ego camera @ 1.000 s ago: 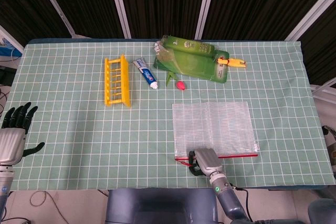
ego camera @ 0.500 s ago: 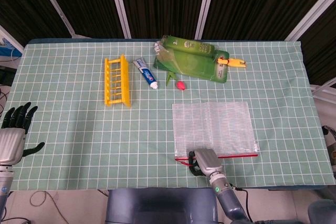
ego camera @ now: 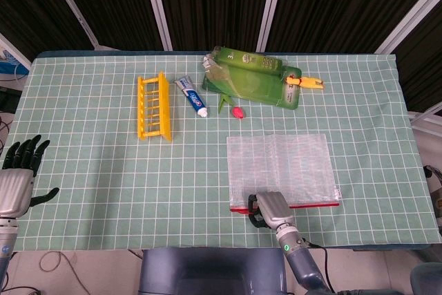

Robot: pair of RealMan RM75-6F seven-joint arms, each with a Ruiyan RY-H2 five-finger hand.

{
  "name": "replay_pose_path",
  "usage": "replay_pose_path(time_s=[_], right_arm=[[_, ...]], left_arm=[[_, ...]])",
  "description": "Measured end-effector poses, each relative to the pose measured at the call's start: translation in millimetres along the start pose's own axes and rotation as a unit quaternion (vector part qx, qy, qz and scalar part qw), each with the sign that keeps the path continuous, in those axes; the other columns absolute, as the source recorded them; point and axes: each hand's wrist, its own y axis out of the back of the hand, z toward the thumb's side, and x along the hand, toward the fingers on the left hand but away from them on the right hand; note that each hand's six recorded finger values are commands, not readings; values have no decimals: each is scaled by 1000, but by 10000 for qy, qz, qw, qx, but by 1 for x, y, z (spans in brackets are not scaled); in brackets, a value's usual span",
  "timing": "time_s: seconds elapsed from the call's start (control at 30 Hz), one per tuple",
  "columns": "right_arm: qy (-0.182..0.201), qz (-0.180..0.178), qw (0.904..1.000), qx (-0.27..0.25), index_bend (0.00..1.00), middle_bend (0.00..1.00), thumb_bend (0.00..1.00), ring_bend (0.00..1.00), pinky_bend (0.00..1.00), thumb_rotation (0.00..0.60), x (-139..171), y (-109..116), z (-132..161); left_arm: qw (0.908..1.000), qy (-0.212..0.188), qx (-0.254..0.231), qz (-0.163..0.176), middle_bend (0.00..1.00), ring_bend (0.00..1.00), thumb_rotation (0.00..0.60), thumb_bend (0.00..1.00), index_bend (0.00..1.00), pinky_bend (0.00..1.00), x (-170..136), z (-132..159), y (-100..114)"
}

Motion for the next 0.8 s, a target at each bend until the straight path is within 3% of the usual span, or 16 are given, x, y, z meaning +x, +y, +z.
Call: replay_pose_path(time_s=[0.33, 0.63, 0.8], right_arm=[[128, -283, 9995, -16, 652, 1000, 693, 1000, 1000, 600, -1, 24, 9], [326, -768, 9965, -17, 659, 1000, 696, 1000, 1000, 600, -4, 70, 25], [508, -1089, 9928, -10, 659, 1000, 695, 1000, 1000, 600, -5, 104, 42]], left_arm=[[10000, -11, 29, -10, 0, 0, 600, 5, 0, 0, 2, 0, 1], [9999, -146, -55, 19, 0, 0, 600, 37, 0, 0, 15, 12, 8], [9985, -519, -127, 68, 0, 0, 600, 74, 0, 0, 34, 38, 19]])
